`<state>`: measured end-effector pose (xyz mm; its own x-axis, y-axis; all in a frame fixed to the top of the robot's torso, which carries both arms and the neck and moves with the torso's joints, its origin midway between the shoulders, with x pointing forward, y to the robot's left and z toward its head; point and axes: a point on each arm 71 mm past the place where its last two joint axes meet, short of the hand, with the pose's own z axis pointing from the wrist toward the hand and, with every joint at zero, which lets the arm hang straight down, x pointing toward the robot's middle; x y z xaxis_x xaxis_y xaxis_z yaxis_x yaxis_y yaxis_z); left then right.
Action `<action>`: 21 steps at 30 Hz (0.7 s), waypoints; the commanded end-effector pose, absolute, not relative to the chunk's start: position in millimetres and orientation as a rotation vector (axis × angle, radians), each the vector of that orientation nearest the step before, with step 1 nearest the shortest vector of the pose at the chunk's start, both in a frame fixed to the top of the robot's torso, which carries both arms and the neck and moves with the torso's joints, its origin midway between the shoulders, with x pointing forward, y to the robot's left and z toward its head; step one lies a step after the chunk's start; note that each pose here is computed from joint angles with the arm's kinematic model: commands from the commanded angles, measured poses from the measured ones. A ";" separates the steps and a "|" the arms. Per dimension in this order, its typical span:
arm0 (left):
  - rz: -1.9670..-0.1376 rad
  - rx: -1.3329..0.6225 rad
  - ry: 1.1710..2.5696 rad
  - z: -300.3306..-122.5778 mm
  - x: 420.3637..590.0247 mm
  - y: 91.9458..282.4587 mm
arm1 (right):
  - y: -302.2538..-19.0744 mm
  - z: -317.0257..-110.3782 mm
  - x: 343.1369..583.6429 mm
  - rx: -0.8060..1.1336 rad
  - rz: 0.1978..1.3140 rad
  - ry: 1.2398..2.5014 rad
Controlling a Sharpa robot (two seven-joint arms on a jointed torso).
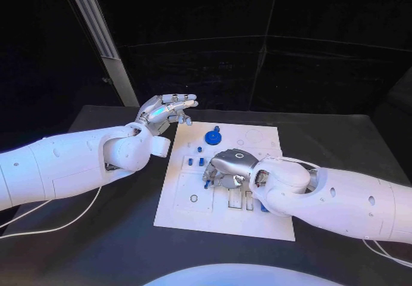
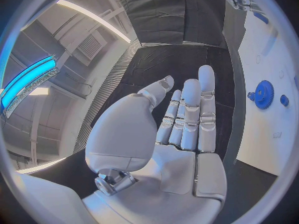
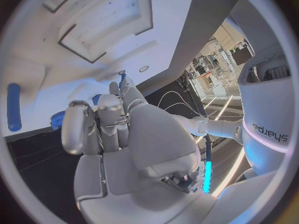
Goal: Assemble the parts on the task board
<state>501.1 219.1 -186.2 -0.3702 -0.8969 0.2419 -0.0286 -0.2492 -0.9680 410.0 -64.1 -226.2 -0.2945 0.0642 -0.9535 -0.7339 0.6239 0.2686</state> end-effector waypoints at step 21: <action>-1.709 -1.174 1.355 -185.5 500.9 217.8 | -58.1 -229.6 407.9 -0.629 0.798 1.709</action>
